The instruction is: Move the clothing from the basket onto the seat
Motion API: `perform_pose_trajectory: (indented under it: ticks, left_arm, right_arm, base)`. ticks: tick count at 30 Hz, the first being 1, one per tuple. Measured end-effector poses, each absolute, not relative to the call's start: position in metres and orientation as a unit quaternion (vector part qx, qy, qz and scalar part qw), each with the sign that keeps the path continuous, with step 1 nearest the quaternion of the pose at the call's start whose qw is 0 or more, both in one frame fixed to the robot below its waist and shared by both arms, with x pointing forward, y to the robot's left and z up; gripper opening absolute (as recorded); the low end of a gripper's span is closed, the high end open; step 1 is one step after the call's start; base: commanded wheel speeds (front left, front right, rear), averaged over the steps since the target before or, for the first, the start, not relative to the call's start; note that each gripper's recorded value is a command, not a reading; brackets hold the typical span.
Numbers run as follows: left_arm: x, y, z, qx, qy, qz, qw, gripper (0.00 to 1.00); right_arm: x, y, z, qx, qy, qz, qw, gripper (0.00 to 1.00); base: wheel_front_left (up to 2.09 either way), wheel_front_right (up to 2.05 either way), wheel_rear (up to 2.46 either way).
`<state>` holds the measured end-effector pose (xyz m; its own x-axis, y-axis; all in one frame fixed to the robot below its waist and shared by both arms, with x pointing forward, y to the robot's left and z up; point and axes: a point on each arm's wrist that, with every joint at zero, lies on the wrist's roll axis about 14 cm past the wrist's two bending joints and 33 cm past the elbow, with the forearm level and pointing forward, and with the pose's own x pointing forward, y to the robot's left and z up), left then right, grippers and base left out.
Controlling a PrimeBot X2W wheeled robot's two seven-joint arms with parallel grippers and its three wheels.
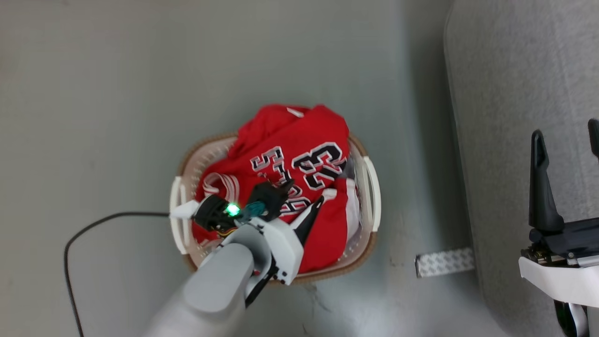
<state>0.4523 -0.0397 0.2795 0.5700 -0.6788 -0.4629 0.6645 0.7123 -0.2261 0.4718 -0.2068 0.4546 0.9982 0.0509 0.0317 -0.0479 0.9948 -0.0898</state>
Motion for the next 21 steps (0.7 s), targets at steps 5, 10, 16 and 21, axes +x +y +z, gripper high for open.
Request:
perform_pose_trajectory:
  ticks: [5, 10, 16, 21]
  left_arm:
    - [0.433, -0.069, 0.237, -0.045, 0.328, -0.422, 0.844, 1.00]
    - [0.425, -0.068, 0.195, -0.041, 0.371, -0.445, 0.814, 1.00]
    - [0.427, -0.060, 0.155, -0.026, 0.404, -0.450, 0.796, 1.00]
    - [0.412, -0.076, 0.142, -0.037, 0.418, -0.474, 0.774, 1.00]
  right_arm:
    - [0.482, -0.206, 0.425, -0.055, 0.009, 0.032, 0.998, 1.00]
    - [0.487, -0.205, 0.398, -0.062, 0.033, 0.038, 0.997, 1.00]
    - [0.485, -0.207, 0.376, -0.067, 0.059, 0.037, 0.995, 1.00]
    - [0.480, -0.212, 0.363, -0.073, 0.079, 0.030, 0.994, 1.00]
  base:
    - [0.00, 0.00, 0.00]
    - [0.00, 0.00, 0.00]
    - [0.00, 0.00, 0.00]
    - [0.00, 0.00, 0.00]
